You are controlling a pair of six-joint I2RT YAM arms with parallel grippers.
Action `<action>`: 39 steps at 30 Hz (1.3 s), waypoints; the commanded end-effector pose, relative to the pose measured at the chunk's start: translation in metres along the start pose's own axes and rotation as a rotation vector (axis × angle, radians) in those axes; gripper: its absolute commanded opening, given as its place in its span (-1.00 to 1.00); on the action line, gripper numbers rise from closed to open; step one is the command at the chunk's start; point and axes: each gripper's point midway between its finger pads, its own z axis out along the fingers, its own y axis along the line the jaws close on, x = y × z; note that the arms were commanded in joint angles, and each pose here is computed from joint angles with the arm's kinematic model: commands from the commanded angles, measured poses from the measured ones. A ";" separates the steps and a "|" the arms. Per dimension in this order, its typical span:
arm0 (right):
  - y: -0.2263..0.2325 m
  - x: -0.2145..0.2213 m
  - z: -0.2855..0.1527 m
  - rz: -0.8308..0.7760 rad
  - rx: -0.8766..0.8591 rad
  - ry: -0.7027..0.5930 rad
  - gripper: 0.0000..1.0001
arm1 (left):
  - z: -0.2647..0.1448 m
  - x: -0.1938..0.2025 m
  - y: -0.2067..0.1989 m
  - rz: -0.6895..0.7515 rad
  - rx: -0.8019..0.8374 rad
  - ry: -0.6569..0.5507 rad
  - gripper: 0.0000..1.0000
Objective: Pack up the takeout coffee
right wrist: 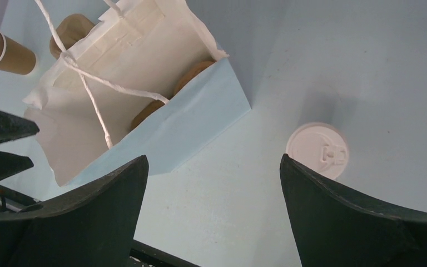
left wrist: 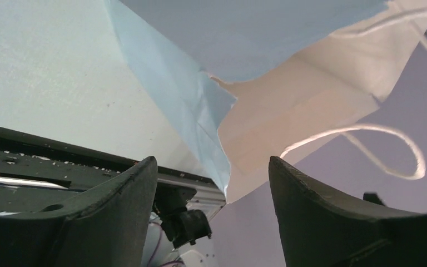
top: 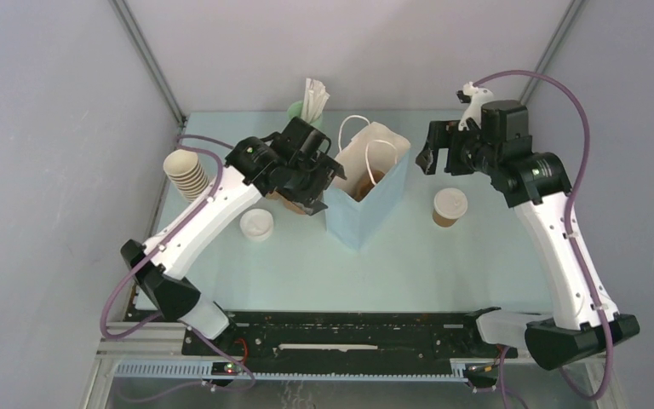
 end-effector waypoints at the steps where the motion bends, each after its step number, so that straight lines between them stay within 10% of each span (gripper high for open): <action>1: -0.005 -0.014 -0.014 -0.035 0.015 -0.093 0.94 | -0.009 -0.015 0.002 -0.131 -0.054 -0.098 0.54; 26: 0.000 -0.008 -0.024 -0.048 -0.017 -0.138 0.95 | 0.029 0.003 -0.013 -0.151 -0.113 -0.077 -0.58; 39: -0.005 -0.002 -0.025 -0.026 0.015 -0.141 0.95 | 0.006 -0.017 0.002 0.272 -0.111 -0.191 -1.00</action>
